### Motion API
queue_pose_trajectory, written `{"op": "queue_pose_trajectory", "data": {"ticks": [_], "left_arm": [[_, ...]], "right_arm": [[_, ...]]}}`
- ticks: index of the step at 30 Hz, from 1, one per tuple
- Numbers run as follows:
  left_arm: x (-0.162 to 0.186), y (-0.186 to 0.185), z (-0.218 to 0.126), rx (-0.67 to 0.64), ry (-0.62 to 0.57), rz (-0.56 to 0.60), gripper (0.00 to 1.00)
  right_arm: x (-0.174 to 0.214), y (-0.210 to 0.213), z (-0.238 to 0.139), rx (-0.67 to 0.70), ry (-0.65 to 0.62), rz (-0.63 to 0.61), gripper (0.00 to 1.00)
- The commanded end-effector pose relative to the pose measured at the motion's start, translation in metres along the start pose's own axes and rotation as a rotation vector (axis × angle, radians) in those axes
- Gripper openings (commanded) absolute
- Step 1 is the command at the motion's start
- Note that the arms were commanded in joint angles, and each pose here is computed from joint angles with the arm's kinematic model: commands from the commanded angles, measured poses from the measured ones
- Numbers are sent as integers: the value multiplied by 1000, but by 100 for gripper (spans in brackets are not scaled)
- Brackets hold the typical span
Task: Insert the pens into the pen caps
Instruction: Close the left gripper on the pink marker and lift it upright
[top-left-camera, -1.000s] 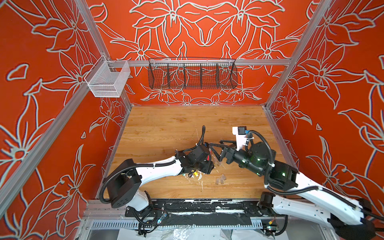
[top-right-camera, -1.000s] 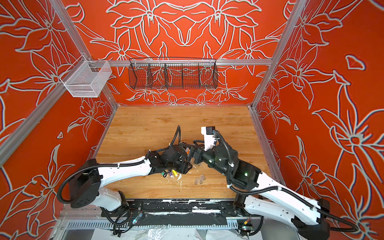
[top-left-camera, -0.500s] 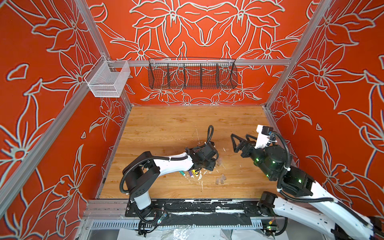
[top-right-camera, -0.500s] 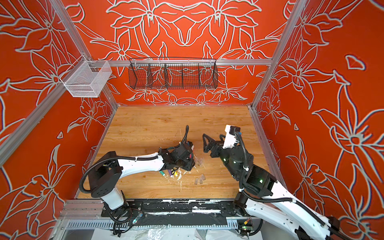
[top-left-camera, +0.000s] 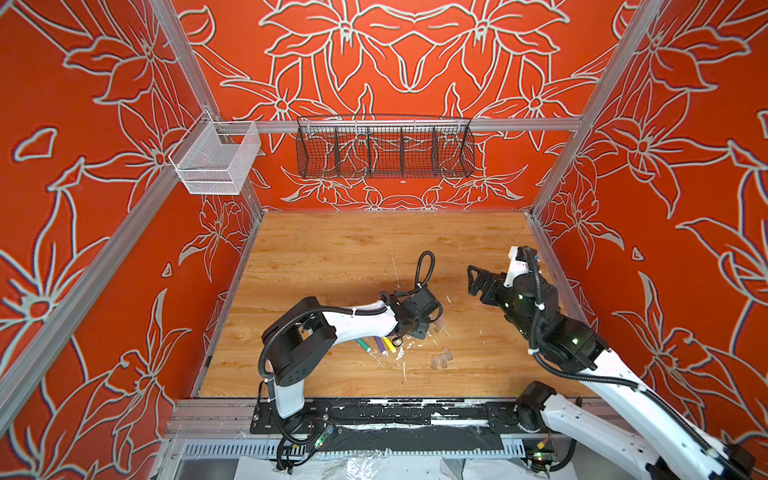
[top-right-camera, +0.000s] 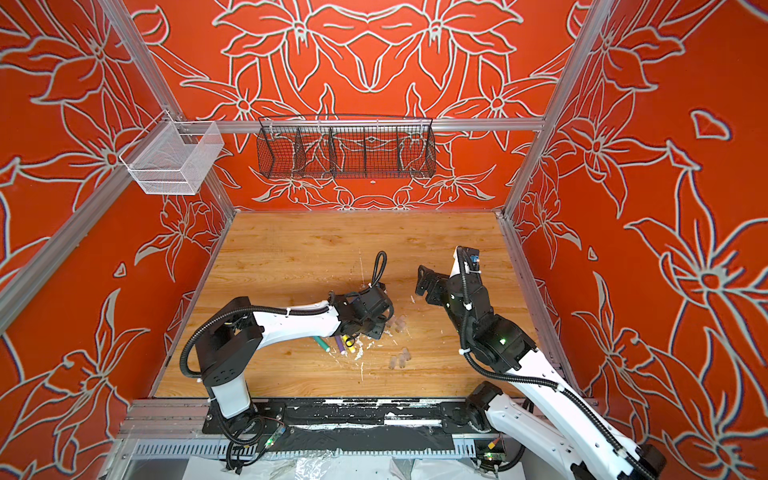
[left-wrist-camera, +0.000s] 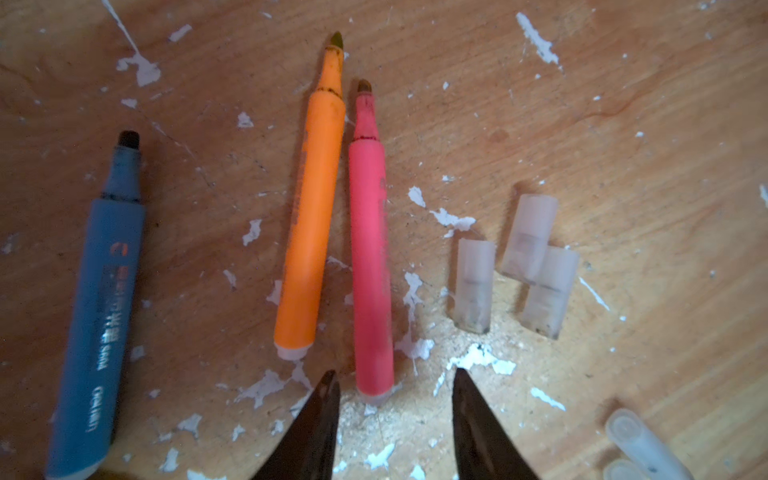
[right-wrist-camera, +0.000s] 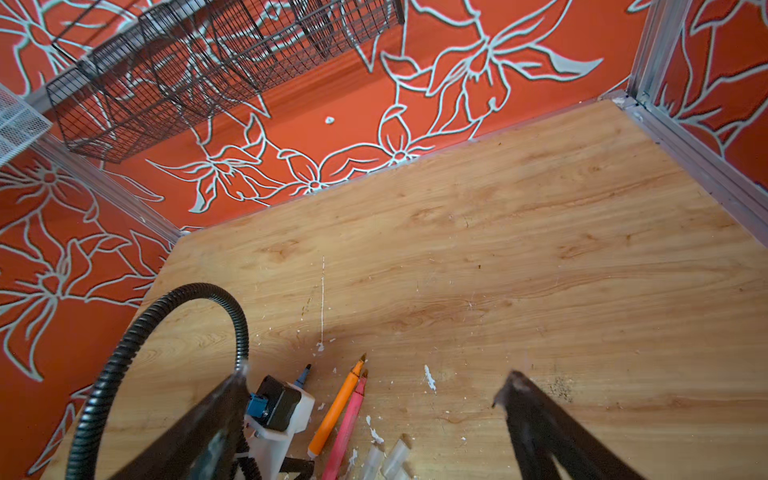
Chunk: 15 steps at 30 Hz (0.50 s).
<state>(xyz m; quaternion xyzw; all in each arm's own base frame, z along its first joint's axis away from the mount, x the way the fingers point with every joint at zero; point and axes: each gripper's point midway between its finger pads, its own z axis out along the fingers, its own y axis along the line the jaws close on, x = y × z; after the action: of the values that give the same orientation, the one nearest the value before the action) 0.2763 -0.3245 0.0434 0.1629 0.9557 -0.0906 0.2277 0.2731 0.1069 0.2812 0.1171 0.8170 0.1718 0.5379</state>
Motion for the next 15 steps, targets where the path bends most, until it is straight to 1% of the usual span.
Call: {"op": "queue_pose_trajectory", "data": {"ticks": [1, 4, 9, 15], "left_arm": [[1, 8, 8, -49, 29, 0, 40], [1, 9, 14, -57, 40, 4, 38], [5, 24, 27, -108, 79, -18, 36], [9, 29, 36, -115, 99, -28, 33]], "right_arm": [[13, -7, 7, 10, 42, 48, 97], [17, -11, 12, 16, 48, 64, 97], [23, -14, 15, 17, 68, 68, 97], [28, -19, 16, 24, 73, 73, 97]]}}
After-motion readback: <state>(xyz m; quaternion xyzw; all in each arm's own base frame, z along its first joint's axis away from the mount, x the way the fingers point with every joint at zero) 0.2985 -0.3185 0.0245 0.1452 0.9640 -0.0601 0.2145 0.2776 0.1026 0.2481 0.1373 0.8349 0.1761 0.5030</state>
